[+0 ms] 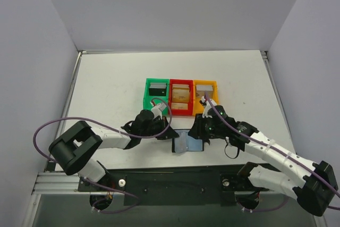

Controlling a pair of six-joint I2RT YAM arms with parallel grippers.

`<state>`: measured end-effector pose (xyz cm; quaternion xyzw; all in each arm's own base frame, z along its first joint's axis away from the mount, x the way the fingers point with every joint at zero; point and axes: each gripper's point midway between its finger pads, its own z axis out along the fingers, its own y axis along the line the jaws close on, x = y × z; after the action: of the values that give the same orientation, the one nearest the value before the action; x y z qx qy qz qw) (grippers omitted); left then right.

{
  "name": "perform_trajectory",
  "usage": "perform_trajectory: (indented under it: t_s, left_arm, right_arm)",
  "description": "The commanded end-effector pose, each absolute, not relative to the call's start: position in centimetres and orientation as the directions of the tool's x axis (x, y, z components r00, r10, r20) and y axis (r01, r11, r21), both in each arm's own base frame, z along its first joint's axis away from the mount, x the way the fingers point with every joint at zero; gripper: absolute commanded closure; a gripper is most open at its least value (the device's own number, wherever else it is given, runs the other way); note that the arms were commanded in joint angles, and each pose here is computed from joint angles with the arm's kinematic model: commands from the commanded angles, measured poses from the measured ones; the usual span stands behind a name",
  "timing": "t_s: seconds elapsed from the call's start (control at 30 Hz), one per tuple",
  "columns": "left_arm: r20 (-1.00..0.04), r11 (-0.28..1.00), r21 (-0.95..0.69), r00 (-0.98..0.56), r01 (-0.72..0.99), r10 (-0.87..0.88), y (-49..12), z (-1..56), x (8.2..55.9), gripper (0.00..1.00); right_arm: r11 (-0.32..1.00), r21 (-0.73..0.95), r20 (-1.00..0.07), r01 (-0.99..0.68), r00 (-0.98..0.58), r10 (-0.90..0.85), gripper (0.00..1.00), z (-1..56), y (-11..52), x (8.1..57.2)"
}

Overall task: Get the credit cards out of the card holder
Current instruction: Place the card holder at the center of the board.

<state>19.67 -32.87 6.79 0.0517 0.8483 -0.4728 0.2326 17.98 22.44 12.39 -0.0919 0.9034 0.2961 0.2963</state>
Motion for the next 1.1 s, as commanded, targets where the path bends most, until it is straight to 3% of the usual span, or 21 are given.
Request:
perform_trajectory:
  t_s: [0.0, 0.1, 0.27, 0.53, 0.57, 0.9, 1.07]
  left_arm:
    - [-0.46, 0.478, -0.808, -0.875, 0.344, -0.148, -33.6, 8.3, 20.4, 1.0]
    - [-0.453, 0.491, -0.805, -0.88, 0.333, -0.146, -33.2, 7.8, 20.6, 1.0]
    - [-0.474, 0.516, -0.782, -0.871, 0.35, -0.128, -32.5, 7.9, 21.2, 0.88]
    - [-0.481, 0.563, -0.742, -0.874, 0.365, -0.068, -31.0, 8.1, 21.5, 0.46]
    - [-0.482, 0.568, -0.738, -0.874, 0.365, -0.064, -30.8, 8.1, 21.5, 0.2]
    - [-0.554, 0.656, -0.673, -0.82, 0.341, -0.143, -26.8, 11.4, 22.1, 0.15]
    - [-0.54, 0.649, -0.692, -0.822, 0.315, -0.177, -26.5, 12.2, 20.9, 0.15]
  right_arm:
    - [0.775, 0.515, -0.584, -0.365, -0.812, 0.006, 0.8, 11.6, 23.9, 18.4]
    - [0.783, 0.511, -0.556, -0.354, -0.831, -0.013, 0.79, 9.8, 24.0, 18.3]
    - [0.818, 0.48, -0.506, -0.316, -0.862, -0.035, 0.79, 6.9, 23.0, 17.8]
    - [0.825, 0.485, -0.487, -0.291, -0.873, -0.021, 0.79, 5.2, 22.8, 18.0]
    - [0.826, 0.483, -0.486, -0.29, -0.874, -0.022, 0.79, 5.1, 22.7, 18.0]
    - [0.81, 0.497, -0.505, -0.311, -0.863, -0.022, 0.79, 6.5, 23.2, 18.2]
    - [0.811, 0.495, -0.491, -0.311, -0.87, -0.034, 0.79, 6.0, 23.5, 18.2]
